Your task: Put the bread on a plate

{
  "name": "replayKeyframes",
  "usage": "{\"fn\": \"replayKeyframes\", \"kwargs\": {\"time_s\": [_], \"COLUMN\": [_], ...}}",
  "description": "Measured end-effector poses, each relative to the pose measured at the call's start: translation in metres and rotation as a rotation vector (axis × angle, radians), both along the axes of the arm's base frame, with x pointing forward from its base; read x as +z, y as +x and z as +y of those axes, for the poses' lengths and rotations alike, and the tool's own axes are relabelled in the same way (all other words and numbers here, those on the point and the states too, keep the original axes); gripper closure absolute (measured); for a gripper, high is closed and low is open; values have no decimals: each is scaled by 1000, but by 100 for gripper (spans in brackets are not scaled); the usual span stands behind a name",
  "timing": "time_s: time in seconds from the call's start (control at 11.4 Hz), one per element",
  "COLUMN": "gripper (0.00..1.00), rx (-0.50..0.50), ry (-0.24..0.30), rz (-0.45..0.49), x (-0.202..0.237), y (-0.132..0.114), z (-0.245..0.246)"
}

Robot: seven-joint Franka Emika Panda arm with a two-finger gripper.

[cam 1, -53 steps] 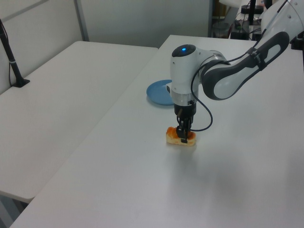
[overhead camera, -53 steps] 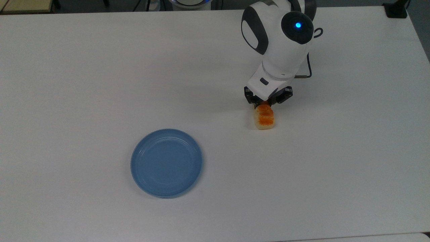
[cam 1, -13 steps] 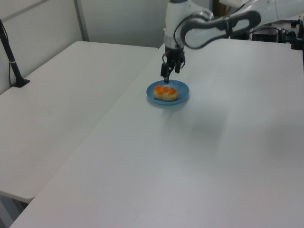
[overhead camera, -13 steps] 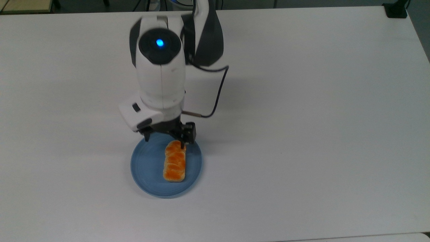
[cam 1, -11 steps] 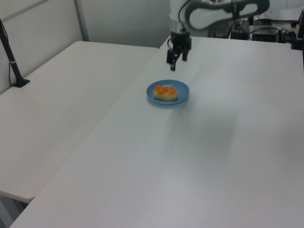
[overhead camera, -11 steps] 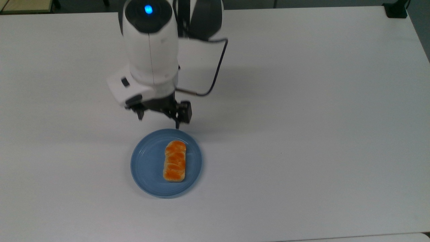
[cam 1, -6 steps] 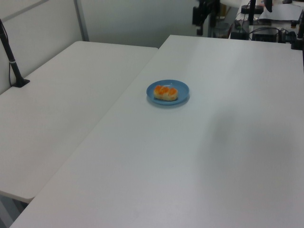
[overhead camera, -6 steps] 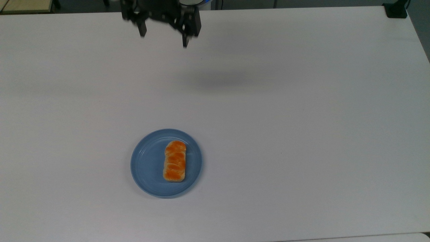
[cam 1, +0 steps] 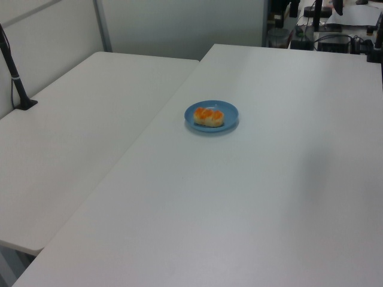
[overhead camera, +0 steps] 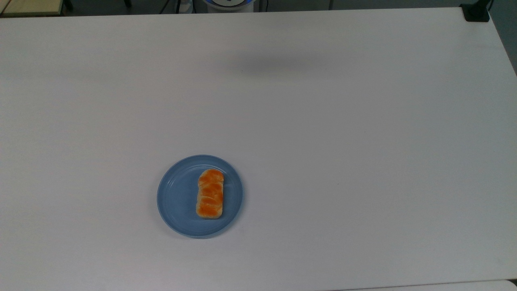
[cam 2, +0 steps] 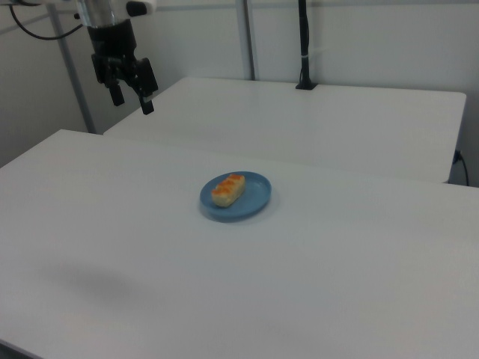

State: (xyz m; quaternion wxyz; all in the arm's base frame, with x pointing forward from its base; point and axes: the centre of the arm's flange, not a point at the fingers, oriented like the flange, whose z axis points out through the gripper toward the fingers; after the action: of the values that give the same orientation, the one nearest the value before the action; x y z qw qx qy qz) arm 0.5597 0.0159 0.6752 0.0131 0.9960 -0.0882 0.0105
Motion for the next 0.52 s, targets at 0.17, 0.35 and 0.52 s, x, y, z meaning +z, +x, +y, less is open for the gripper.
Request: {"fn": "replayKeyframes", "kwargs": {"time_s": [0.17, 0.35, 0.52], "gripper": [0, 0, 0], "rx": [13, 19, 28], "ry": [-3, -2, -1], "rz": [-56, -78, -80], "x": [-8, -24, -32], "y": [2, 10, 12], "z": [1, 4, 9]}}
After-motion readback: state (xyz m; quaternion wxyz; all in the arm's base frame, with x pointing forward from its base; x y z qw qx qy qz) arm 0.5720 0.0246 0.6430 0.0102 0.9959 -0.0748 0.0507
